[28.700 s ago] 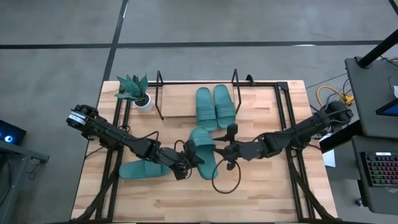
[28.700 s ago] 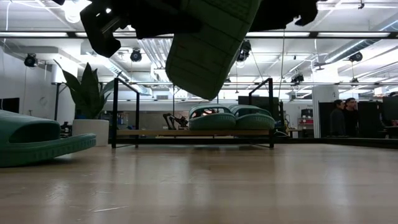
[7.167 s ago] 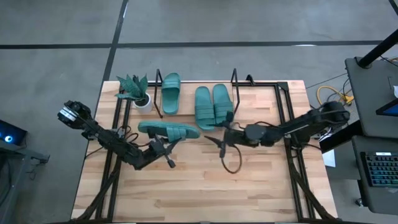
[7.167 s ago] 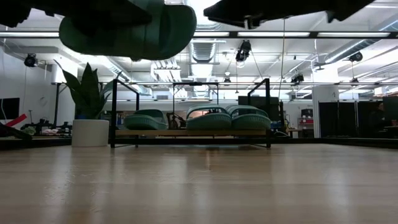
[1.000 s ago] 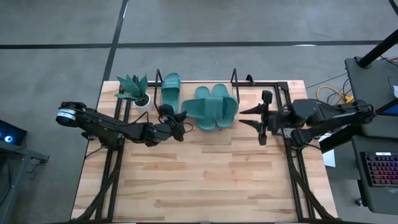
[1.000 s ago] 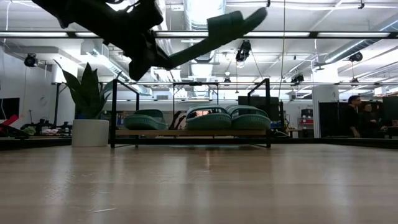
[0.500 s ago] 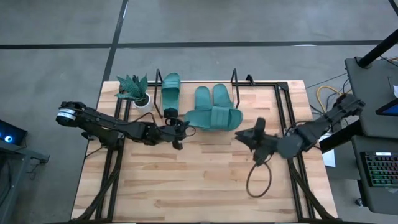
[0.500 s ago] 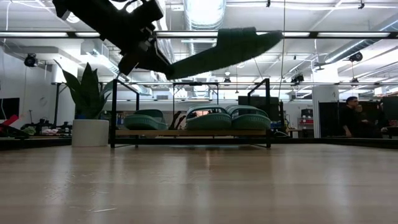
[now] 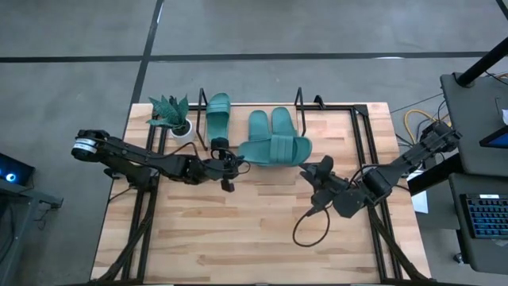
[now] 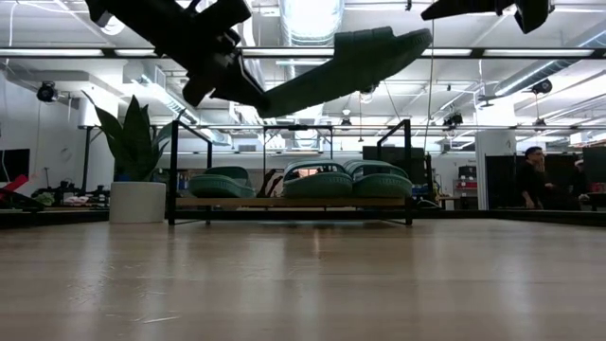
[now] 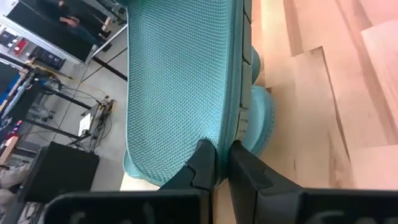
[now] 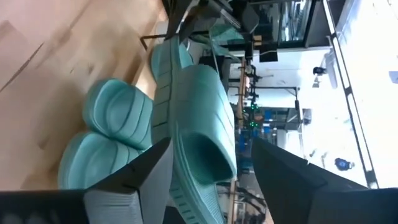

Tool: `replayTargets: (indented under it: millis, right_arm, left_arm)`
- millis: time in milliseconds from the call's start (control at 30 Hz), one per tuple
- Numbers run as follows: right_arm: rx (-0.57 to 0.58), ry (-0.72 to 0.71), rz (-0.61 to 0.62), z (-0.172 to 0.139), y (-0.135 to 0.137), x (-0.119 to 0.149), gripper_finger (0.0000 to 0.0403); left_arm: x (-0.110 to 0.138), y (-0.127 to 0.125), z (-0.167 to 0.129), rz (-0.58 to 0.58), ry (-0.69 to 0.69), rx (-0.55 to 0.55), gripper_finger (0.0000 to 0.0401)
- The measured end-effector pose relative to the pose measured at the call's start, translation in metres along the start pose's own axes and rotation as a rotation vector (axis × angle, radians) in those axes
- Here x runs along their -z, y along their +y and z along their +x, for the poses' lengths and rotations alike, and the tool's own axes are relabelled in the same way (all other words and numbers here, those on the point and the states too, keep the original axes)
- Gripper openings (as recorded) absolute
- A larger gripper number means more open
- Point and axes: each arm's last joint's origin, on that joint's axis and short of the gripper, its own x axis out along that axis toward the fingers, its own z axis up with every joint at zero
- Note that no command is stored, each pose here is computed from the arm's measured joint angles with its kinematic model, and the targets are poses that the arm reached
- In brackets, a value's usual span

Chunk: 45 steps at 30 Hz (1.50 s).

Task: Pick and place slides into the shelf
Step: Put the green slipper on the shelf

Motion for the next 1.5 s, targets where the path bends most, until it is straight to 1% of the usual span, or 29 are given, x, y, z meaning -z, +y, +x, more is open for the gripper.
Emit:
replayTargets:
  millis: [133,333,433,533,700,767,833,900,1000,1200,1300,1400,1500]
  right_arm:
    - [0.0,0.013,-0.029,0.001,0.004,0.002,0.021]
    - [-0.016,0.051,-0.073,0.005,0.012,0.008,0.021]
    - [-0.018,0.067,-0.041,0.008,0.012,0.01,0.021]
    - [-0.014,0.082,0.021,0.011,0.011,0.011,0.021]
    - [-0.006,0.105,0.104,0.016,0.009,0.014,0.0205]
    - [-0.005,0.108,0.12,0.016,0.009,0.015,0.019]
    - [-0.006,0.108,0.115,0.016,0.009,0.015,0.0162]
    - [-0.007,0.108,0.102,0.016,0.009,0.015,0.0119]
    - [-0.011,0.106,0.094,0.016,0.009,0.015,0.0041]
    - [0.027,0.136,0.14,0.016,0.008,0.016,0.0038]
    - [0.032,0.133,0.156,0.015,0.006,0.017,0.0038]
    - [0.035,0.126,0.186,0.012,0.004,0.019,0.0038]
    - [0.044,0.122,0.206,0.01,0.0,0.023,0.0038]
  left_arm:
    - [0.0,0.0,0.0,-0.014,-0.006,0.01,0.0004]
    - [-0.002,-0.001,0.0,-0.052,-0.034,0.054,0.0004]
    - [-0.004,-0.001,0.0,-0.064,-0.047,0.067,0.0004]
    - [-0.008,0.0,-0.001,-0.075,-0.075,0.1,0.0004]
    - [-0.013,0.002,-0.002,-0.09,-0.11,0.118,0.0004]
    - [-0.013,0.002,-0.002,-0.088,-0.11,0.12,0.0004]
    - [-0.013,0.002,-0.002,-0.088,-0.111,0.12,0.0004]
    - [-0.013,0.002,-0.002,-0.091,-0.113,0.12,0.0006]
    - [-0.014,0.002,-0.002,-0.092,-0.117,0.121,0.002]
    - [-0.016,0.003,-0.002,-0.102,-0.137,0.114,0.004]
    - [-0.017,0.003,-0.005,-0.04,-0.148,0.113,0.0055]
    - [-0.019,0.006,-0.01,0.039,-0.171,0.107,0.0083]
    - [-0.02,0.013,-0.018,0.069,-0.184,0.084,0.0123]
